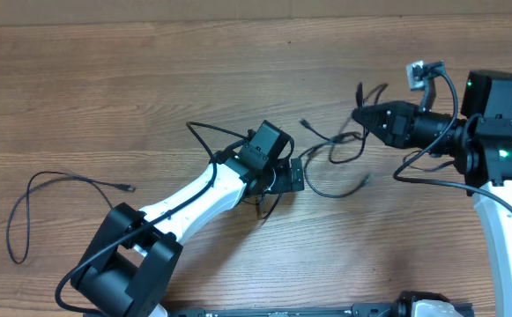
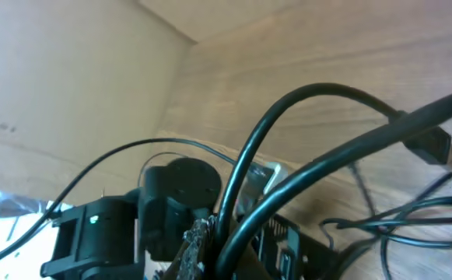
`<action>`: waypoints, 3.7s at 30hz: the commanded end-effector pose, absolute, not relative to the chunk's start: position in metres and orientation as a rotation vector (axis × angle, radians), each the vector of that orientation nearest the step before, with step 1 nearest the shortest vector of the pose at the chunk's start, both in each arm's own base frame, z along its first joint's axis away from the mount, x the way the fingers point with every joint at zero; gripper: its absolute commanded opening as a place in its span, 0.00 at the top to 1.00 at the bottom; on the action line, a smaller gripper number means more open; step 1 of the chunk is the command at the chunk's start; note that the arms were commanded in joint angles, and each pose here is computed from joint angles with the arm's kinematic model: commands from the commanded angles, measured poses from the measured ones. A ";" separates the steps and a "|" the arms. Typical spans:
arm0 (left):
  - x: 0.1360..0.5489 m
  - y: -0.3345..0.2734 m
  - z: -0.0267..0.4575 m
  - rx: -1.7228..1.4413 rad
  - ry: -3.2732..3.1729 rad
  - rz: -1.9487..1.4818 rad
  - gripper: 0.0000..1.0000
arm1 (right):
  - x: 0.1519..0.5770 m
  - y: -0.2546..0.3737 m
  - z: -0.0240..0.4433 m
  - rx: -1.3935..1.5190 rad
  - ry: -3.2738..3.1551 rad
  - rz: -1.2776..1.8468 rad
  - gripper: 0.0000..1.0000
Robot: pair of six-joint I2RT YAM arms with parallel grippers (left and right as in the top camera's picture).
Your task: Untangle cables
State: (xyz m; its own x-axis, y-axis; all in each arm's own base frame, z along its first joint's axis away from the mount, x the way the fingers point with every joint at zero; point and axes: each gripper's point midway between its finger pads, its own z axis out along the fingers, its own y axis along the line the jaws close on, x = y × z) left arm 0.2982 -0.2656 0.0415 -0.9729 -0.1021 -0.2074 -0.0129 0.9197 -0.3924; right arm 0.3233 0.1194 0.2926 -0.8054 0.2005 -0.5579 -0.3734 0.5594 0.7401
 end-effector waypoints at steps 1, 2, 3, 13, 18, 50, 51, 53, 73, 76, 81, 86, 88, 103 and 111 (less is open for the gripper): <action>0.300 -0.263 0.048 -0.047 2.827 -0.576 0.00 | 0.321 0.126 0.311 -0.177 2.134 1.281 0.96; 0.302 -0.263 0.049 -0.043 2.824 -0.587 0.00 | 0.322 0.126 0.312 -0.167 2.134 1.286 0.96; 0.302 -0.265 0.050 -0.043 2.824 -0.617 0.00 | 0.322 0.126 0.312 -0.162 2.134 1.289 0.96; 0.315 -0.320 0.112 0.315 2.559 -1.243 0.00 | 0.322 0.125 0.312 -0.036 2.172 1.353 0.96; 0.315 -0.335 0.124 0.372 2.482 -1.286 0.00 | 0.322 0.126 0.314 -0.017 2.171 1.376 0.96; 0.305 -0.295 0.173 0.839 2.199 -0.602 0.01 | 0.318 0.126 0.326 0.082 2.160 1.532 0.96; 0.309 -0.291 0.175 0.834 2.191 -0.556 0.00 | 0.318 0.126 0.326 0.082 2.160 1.532 0.96; 0.310 -0.290 0.174 0.875 2.168 -0.517 0.00 | 0.318 0.126 0.326 0.082 2.160 1.532 0.96; 0.346 -0.322 0.089 0.923 2.198 -0.495 0.00 | 0.317 0.127 0.326 0.112 2.171 1.555 0.96; 0.351 -0.326 0.082 0.910 2.190 -0.504 0.21 | 0.316 0.127 0.325 0.152 2.183 1.575 0.96; 0.360 -0.320 0.067 0.796 2.260 -0.489 0.96 | 0.317 0.127 0.324 0.178 2.189 1.579 0.96; 0.397 -0.275 0.100 0.476 2.255 -0.369 0.96 | 0.332 0.109 0.301 0.328 2.244 1.379 0.96; 0.407 -0.256 0.129 0.409 2.208 -0.360 0.96 | 0.341 0.085 0.275 0.502 2.306 1.159 0.96; 0.403 -0.128 0.261 -0.049 2.042 -0.374 0.96 | 0.308 -0.057 0.171 1.099 2.468 -0.035 0.93; 0.411 -0.110 0.282 -0.140 1.960 -0.418 0.96 | 0.303 -0.056 0.131 1.144 2.614 -0.107 0.86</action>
